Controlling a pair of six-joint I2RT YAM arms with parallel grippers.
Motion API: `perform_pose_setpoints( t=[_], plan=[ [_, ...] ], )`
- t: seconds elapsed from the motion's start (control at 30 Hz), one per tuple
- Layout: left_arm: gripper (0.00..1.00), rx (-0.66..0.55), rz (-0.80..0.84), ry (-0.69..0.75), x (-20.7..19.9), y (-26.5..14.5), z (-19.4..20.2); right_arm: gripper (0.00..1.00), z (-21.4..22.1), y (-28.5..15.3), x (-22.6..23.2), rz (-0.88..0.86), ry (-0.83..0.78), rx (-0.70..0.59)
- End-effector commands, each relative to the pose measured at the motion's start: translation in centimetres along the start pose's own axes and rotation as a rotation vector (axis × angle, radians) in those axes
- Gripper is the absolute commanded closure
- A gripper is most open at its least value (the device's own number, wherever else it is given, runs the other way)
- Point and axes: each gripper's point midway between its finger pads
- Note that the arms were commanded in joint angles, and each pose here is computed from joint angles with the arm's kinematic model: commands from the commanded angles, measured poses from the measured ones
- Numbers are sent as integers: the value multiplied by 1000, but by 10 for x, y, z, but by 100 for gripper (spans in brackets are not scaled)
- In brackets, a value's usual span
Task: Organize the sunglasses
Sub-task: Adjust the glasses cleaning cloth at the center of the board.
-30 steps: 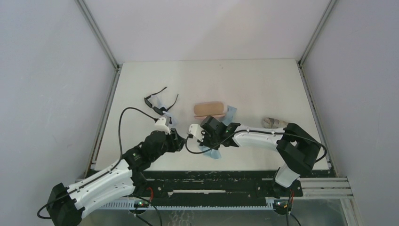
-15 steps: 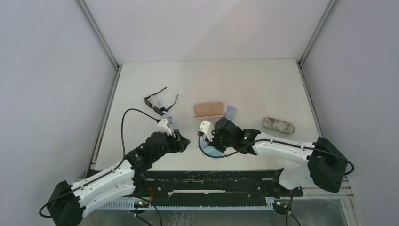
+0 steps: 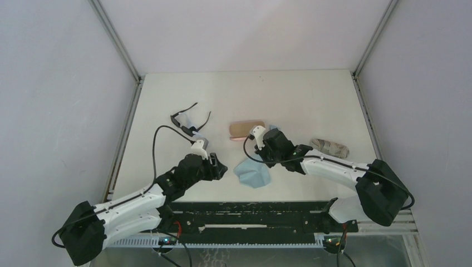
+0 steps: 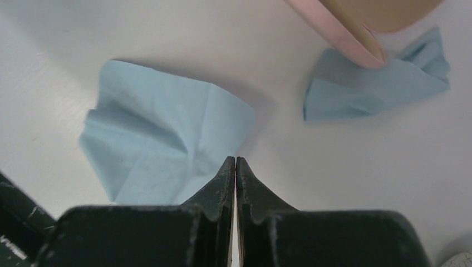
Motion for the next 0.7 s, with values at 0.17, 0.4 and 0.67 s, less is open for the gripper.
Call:
perform_pose_setpoints(
  t=[0.17, 0.4, 0.67],
  plan=[
    [38, -24, 46, 56, -22, 7, -25, 100, -12, 19, -39, 114, 113, 26],
    [41, 26, -24, 57, -19, 18, -27, 72, -13, 9, -39, 131, 192, 6],
    [49, 133, -99, 5, -24, 43, -16, 66, 0, -14, -35, 161, 378, -64]
  ],
)
Point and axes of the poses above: each gripper's point midway between its finger pads, its own y axis out along the fingers, its own x axis along the line the jaws close on, z = x × y, and after that the axes turned 2 degrees about y, right-handed
